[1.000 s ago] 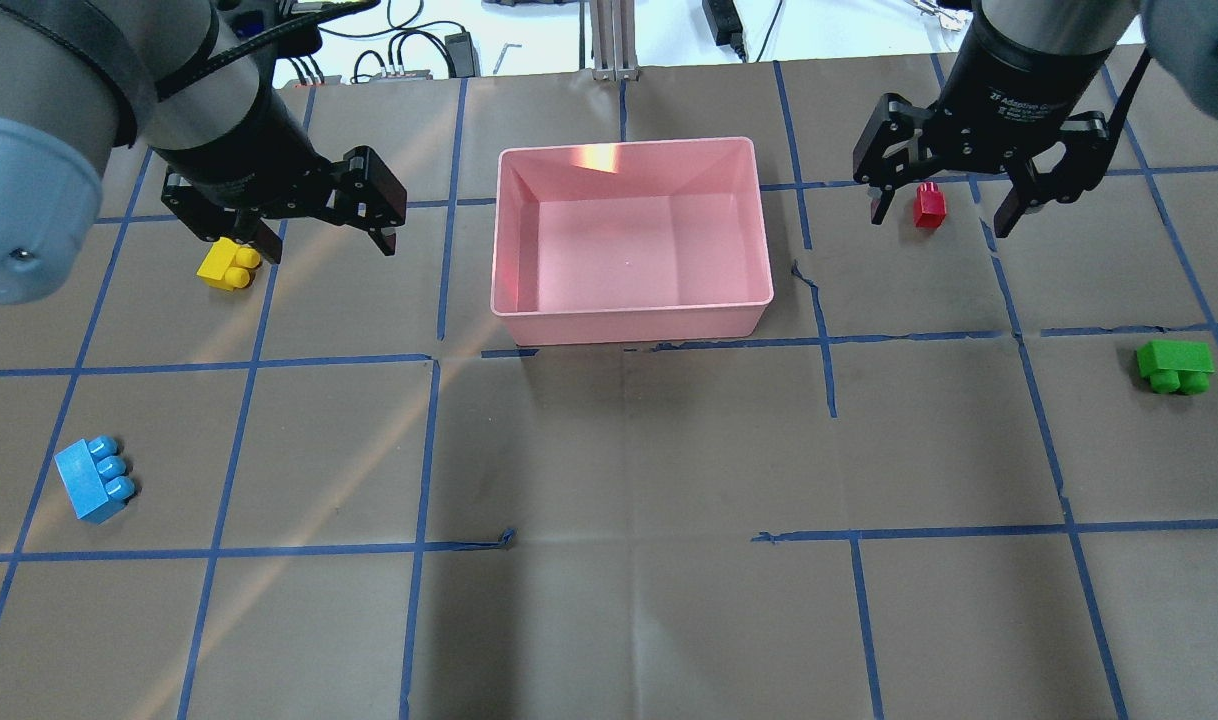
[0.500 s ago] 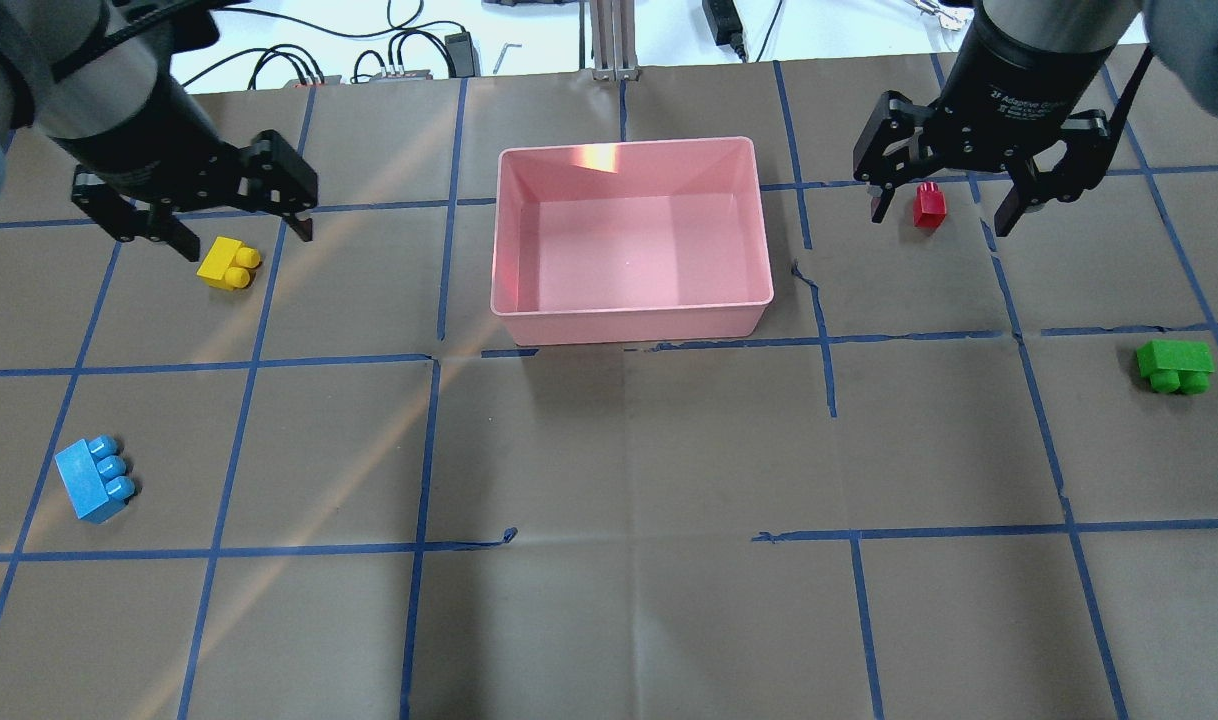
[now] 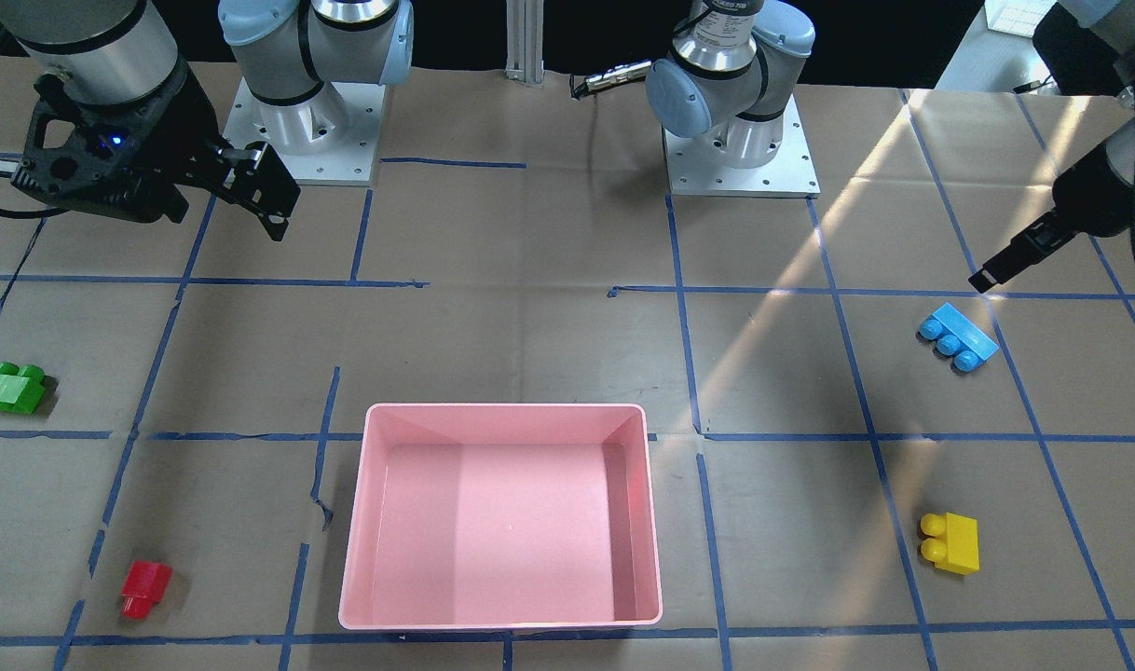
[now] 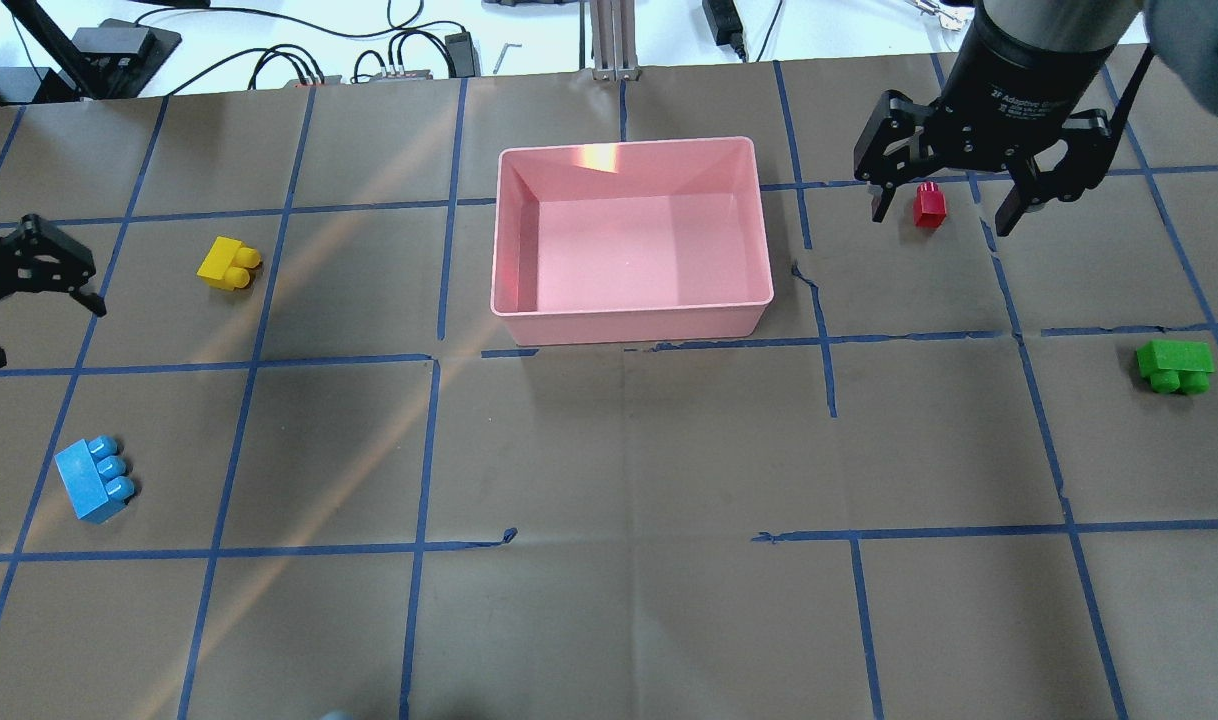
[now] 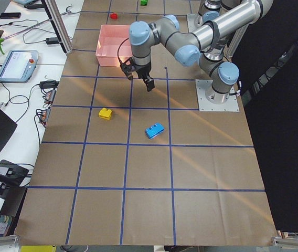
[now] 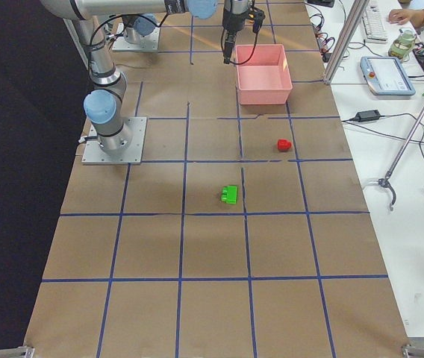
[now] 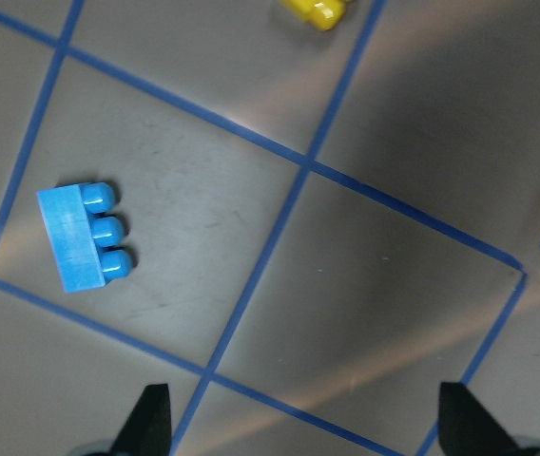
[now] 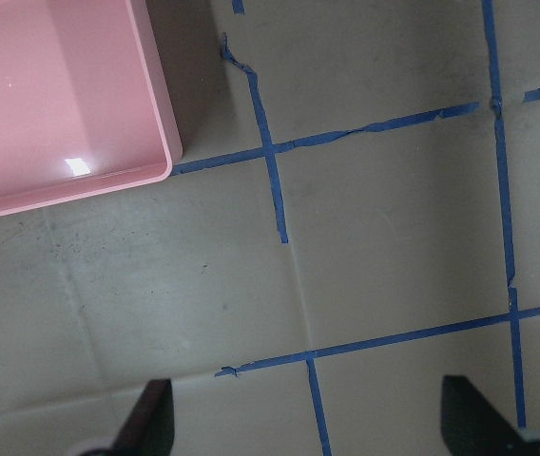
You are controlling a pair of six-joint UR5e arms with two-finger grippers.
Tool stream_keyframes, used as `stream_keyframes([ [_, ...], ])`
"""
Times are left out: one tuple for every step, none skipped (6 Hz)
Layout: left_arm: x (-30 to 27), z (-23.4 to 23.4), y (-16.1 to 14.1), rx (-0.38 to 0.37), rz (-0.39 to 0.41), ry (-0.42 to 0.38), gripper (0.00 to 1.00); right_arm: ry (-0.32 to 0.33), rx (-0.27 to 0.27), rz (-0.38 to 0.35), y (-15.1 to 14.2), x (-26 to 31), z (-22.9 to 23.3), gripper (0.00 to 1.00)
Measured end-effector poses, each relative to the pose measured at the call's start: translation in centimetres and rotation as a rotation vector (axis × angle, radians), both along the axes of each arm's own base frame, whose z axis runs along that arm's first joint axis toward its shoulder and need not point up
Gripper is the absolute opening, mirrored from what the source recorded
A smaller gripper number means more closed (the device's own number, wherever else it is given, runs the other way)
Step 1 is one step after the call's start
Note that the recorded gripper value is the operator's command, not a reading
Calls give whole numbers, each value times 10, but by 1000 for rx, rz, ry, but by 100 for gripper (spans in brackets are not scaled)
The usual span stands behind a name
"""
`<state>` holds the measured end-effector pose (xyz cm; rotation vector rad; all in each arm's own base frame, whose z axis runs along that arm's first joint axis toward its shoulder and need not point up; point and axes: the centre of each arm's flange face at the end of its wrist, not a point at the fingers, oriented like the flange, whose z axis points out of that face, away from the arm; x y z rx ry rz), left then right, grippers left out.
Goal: Put all blocks into box
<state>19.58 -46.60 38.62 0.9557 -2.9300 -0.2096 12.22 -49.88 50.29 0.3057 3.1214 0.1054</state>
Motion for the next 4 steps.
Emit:
stream_keyframes([
  [47, -40, 6, 51, 68, 13, 99, 1, 0, 2, 0, 0, 0, 100],
  [73, -69, 7, 64, 101, -1, 99, 5, 1, 15, -2, -3, -1, 100],
  [80, -94, 9, 45, 113, -27, 99, 9, -14, 77, -6, -11, -2, 100],
  [79, -123, 15, -3, 91, -69, 99, 15, -39, 139, -13, -35, -1, 100],
])
